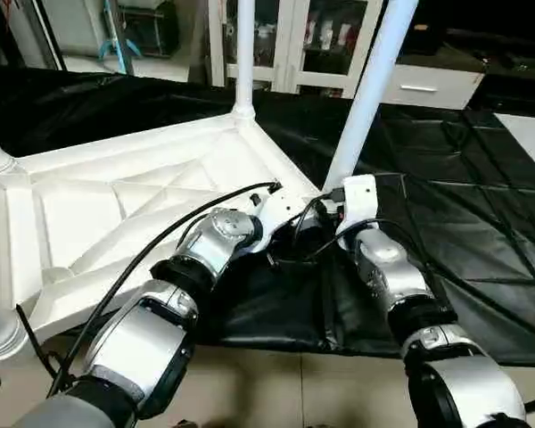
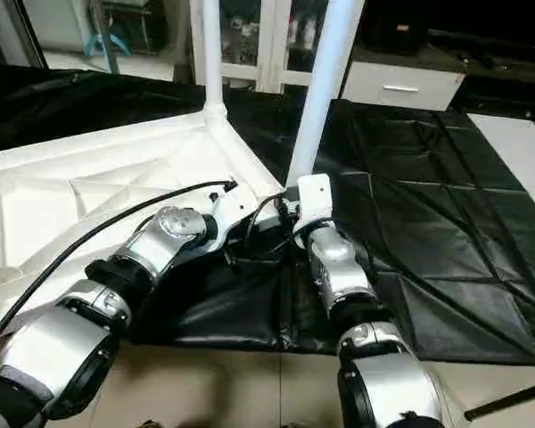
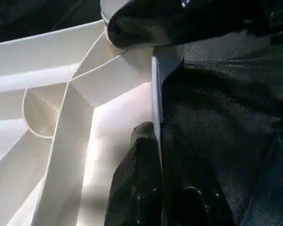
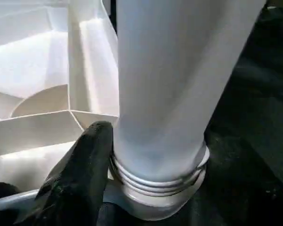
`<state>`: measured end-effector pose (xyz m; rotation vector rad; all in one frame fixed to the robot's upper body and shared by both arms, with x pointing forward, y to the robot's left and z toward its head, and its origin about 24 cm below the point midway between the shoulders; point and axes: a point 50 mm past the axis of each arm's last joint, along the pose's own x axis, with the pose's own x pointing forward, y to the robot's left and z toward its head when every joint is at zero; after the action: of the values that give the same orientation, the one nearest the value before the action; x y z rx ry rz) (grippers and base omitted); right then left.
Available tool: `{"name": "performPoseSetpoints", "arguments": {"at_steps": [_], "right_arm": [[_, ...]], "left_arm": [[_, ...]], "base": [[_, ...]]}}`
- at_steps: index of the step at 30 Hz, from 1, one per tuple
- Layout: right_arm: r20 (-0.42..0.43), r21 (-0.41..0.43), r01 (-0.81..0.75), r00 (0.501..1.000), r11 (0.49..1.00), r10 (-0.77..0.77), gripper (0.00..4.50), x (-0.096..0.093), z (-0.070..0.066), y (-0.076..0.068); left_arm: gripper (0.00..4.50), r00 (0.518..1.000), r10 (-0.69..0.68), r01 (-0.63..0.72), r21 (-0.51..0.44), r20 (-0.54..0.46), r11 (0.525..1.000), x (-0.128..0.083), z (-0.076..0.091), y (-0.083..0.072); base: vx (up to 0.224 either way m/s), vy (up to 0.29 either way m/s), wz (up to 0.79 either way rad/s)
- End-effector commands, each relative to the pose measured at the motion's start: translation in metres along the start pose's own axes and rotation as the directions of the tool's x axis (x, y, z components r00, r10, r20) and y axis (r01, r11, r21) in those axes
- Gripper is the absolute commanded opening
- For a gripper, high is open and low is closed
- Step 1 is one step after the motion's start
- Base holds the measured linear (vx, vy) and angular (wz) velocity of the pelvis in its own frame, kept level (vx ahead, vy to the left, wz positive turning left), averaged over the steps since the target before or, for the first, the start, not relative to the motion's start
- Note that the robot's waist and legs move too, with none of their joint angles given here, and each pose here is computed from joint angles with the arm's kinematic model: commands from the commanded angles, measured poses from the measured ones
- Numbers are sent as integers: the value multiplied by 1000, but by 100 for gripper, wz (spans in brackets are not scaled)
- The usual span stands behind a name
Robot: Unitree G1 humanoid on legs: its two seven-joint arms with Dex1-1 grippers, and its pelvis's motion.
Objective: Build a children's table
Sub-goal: Rotate leg to tighten
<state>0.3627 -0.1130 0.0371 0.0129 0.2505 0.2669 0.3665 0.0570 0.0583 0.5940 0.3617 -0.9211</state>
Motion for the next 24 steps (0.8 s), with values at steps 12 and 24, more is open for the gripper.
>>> {"name": "performPoseSetpoints", "arguments": {"at_steps": [12,24], "right_arm": [[122,-63,-353,926,934,358,420,-38,9,-6],[-188,-240,-693,720,680,668,442,-101,14,-60]], "left_arm": [[0,993,-81,70,122,90,990,-10,-1,1],[0,870,-492,483,169,17,859,-50,-50,-15]], "base": [[0,0,0],[0,0,0]]}}
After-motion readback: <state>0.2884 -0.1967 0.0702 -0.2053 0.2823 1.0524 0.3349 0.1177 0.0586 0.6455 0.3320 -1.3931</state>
